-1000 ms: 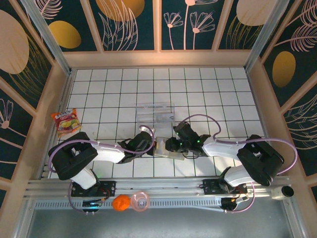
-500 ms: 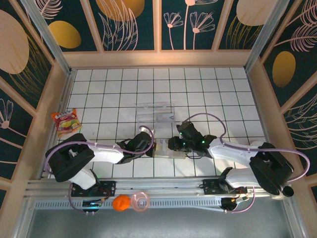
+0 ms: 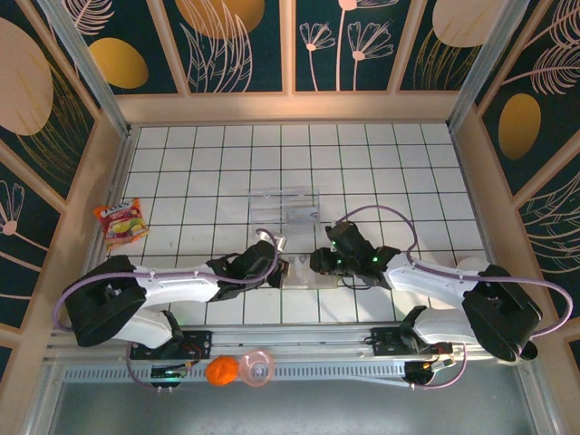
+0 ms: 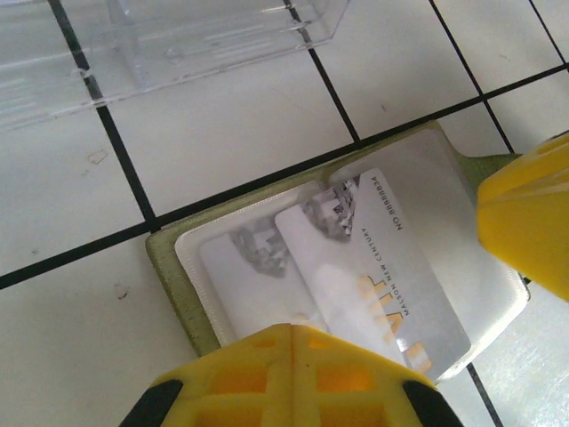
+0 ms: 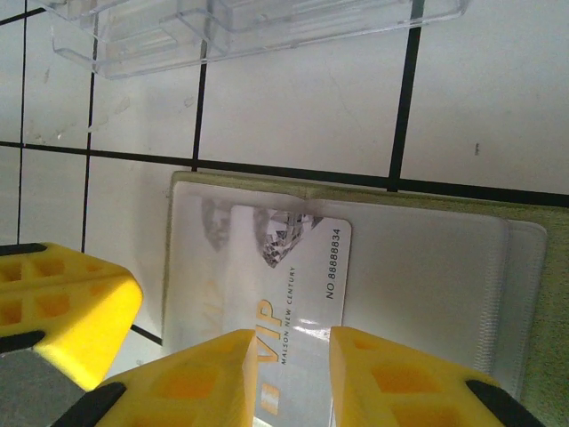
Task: Take the credit cards out of the card holder
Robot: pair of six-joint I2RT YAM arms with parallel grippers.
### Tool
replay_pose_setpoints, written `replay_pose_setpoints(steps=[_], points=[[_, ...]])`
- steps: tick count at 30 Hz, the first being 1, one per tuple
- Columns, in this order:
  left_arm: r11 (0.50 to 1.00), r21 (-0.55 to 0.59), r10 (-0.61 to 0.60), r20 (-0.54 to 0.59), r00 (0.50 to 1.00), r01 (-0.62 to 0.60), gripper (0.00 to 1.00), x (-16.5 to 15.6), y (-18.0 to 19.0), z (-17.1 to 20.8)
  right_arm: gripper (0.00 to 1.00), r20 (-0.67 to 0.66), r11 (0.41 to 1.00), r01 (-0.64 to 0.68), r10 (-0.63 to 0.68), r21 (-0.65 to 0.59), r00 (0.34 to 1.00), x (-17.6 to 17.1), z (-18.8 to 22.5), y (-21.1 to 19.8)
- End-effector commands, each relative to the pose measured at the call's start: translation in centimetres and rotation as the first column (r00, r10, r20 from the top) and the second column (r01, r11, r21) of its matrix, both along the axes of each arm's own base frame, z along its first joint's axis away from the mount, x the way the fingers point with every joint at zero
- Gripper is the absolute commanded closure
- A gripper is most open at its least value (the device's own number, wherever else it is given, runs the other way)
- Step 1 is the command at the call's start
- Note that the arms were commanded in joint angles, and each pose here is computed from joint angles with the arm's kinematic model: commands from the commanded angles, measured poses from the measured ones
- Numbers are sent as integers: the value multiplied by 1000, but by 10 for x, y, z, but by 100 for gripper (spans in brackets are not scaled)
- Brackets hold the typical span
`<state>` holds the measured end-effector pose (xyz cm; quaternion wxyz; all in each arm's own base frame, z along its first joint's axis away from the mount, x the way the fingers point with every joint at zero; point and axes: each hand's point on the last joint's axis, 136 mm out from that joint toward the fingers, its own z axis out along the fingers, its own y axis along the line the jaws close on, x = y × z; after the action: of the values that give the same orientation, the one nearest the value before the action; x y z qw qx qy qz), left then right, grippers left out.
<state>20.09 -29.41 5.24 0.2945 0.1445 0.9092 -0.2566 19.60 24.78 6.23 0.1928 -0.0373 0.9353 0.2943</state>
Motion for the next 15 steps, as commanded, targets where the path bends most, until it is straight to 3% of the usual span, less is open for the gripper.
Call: replay_pose_setpoints(steps=[1, 5, 10, 15], points=[[995, 77, 61, 30, 998, -63, 96, 6, 19, -2, 72, 8, 1000, -7, 7, -16, 1000, 1, -2, -4], [1000, 9, 26, 19, 999, -26, 92, 0, 12, 3, 72, 11, 999, -33, 33, 11, 999, -1, 0, 0], [993, -96, -67, 15, 998, 68, 92, -1, -25, 15, 71, 2, 999, -52, 52, 11, 999, -1, -3, 5], [986, -105, -126, 12, 992, 127, 97, 0, -45, 15, 71, 2, 999, -51, 51, 13, 999, -1, -4, 4]])
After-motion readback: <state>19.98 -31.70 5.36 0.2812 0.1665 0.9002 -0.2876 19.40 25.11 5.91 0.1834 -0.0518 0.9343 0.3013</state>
